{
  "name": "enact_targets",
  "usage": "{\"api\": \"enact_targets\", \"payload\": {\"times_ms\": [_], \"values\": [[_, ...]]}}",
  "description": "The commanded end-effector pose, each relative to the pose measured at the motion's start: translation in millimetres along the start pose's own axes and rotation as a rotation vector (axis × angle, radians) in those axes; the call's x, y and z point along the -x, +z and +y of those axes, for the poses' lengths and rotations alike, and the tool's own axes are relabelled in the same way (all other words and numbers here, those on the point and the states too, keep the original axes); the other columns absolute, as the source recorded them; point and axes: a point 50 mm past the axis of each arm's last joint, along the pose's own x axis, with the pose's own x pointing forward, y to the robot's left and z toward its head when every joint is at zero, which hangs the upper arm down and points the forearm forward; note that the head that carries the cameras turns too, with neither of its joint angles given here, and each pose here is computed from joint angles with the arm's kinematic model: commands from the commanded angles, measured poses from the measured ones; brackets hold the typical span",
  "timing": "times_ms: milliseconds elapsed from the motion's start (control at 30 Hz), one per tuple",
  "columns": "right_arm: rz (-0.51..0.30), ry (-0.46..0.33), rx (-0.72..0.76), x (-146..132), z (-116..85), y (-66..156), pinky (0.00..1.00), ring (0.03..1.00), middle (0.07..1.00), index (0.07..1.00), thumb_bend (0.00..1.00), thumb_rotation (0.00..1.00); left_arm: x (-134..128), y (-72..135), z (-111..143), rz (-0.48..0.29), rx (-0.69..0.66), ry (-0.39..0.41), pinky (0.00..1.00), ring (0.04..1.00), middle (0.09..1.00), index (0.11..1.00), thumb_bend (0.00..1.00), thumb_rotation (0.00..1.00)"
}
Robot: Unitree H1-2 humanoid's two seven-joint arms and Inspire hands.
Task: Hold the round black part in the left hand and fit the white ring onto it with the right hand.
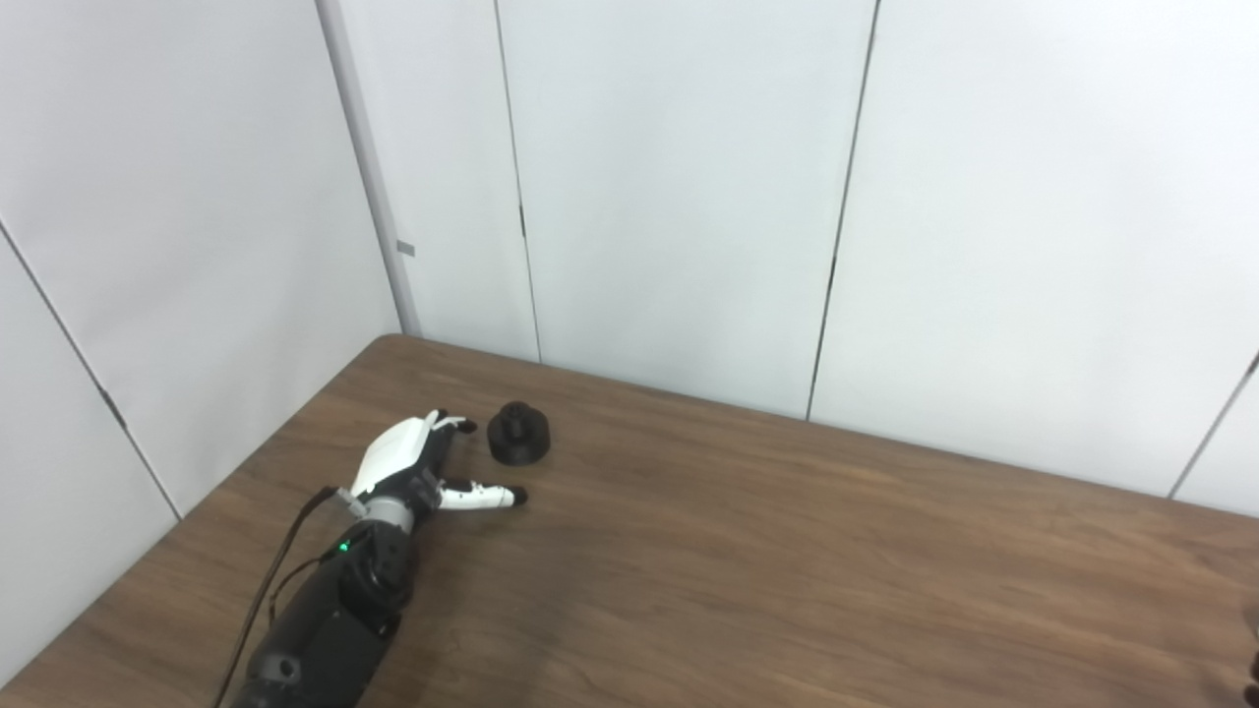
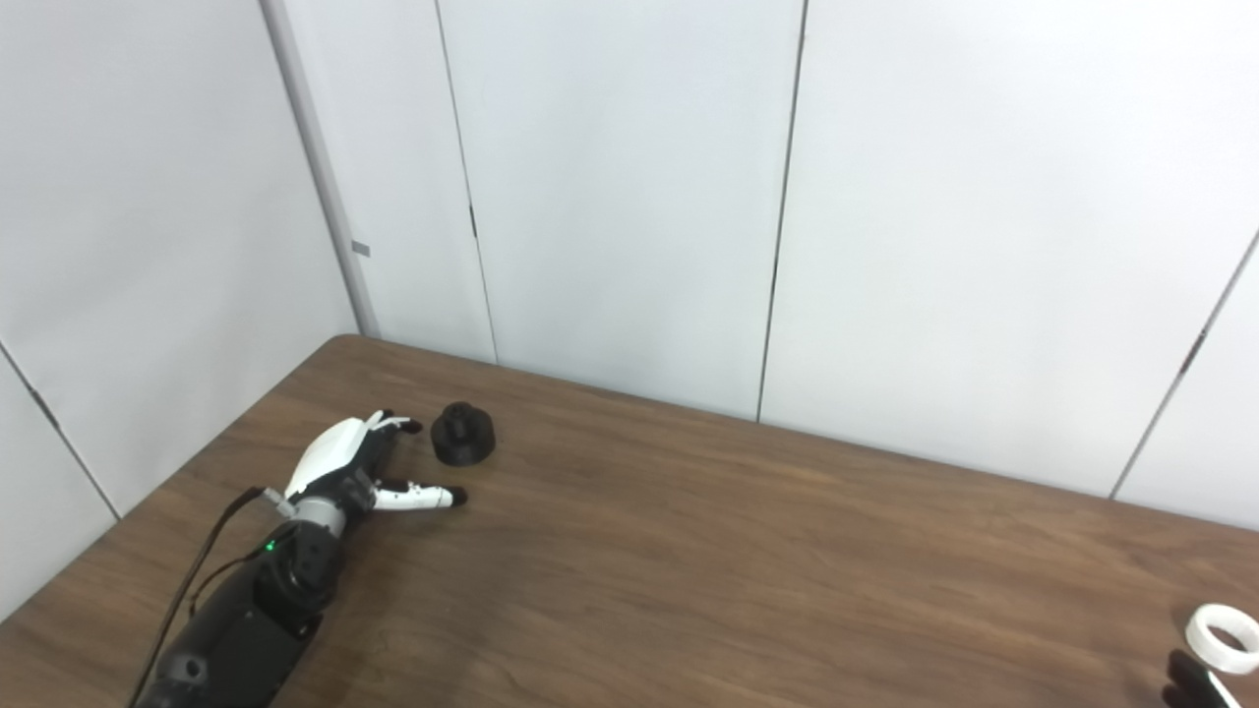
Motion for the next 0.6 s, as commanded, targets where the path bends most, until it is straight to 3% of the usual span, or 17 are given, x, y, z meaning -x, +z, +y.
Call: {"api": "enact_targets", "payload": {"times_ms": [0, 233, 567], "values": [[0.019, -0.005, 0.020, 5.7, -5.7, 1.0, 0.90, 0.950, 0.957, 0.922, 0.65, 0.74, -9.8, 10.7, 14.8, -0.036, -0.036, 0.014, 1.00, 1.000, 1.000, 0.815, 1.00, 0.33], [0.021, -0.008, 0.020, 9.6, -7.6, 0.4, 0.90, 0.953, 0.954, 0.920, 0.67, 0.75, -13.1, 19.2, 7.5, -0.055, -0.181, 0.005, 1.00, 1.000, 1.000, 0.807, 1.00, 0.27], [0.037, -0.011, 0.019, 18.0, -10.8, 2.9, 0.93, 0.964, 0.957, 0.916, 0.72, 0.76, -13.2, 23.6, -2.8, -0.046, -0.221, -0.005, 1.00, 1.000, 1.000, 0.826, 1.00, 0.28]]}}
